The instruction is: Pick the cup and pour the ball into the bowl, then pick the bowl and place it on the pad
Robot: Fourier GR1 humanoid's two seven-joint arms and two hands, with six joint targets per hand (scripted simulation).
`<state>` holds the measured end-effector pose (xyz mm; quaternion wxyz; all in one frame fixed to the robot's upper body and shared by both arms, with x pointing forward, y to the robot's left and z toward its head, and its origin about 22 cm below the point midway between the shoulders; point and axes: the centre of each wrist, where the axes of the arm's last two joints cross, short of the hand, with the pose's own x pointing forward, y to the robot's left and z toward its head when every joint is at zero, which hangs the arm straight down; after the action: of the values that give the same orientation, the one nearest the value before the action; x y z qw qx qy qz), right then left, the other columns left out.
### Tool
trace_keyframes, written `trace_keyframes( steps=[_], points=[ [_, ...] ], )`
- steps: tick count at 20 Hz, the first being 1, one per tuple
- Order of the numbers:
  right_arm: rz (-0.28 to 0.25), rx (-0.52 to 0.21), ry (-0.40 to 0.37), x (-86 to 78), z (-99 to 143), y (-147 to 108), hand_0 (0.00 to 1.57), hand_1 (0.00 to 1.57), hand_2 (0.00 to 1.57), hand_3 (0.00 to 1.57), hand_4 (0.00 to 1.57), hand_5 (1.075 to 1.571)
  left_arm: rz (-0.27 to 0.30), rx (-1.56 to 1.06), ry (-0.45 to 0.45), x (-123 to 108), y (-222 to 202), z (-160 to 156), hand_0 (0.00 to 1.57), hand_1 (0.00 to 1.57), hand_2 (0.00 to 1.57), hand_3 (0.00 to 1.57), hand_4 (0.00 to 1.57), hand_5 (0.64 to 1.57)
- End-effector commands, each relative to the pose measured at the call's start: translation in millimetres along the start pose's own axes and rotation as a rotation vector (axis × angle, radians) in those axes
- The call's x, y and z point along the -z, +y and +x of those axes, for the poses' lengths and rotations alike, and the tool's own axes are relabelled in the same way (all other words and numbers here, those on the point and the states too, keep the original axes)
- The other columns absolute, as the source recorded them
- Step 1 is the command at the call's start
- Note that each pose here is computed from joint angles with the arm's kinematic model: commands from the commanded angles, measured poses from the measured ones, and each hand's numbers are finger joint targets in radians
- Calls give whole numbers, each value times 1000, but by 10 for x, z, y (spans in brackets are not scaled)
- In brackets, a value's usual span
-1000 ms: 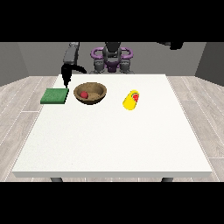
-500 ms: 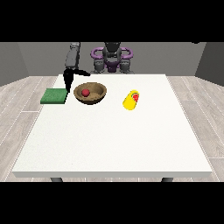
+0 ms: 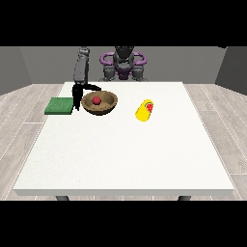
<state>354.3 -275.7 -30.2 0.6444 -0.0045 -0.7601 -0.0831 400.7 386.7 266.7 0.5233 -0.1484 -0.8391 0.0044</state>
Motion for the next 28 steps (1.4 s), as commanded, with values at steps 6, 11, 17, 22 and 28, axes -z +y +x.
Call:
trace_keyframes(
  steps=[6,11,17,22,28],
  points=[
    [-63,37,-48,-69,-179,-361,0,0,0,0,0,1569,-111,-29,-65,91,-223,304,0,0,0,0,94,1567],
    [-41,58,-22,-18,-217,-159,0,0,0,0,0,1567,-61,-12,-68,14,-48,536,0,0,0,0,0,1568],
    [-134,191,185,-371,-555,-246,1278,1278,1025,604,944,1431,-83,-27,-125,93,-233,663,0,0,0,0,0,1570],
    [-171,-17,218,-294,-427,-436,1571,1571,1571,1400,990,1571,-112,-65,-109,127,-275,575,0,0,0,0,0,1571],
    [-222,-118,272,-51,-68,-697,1571,1571,1571,1533,1062,1569,-40,-68,-4,-39,-16,244,0,0,0,0,0,1571]
  ],
)
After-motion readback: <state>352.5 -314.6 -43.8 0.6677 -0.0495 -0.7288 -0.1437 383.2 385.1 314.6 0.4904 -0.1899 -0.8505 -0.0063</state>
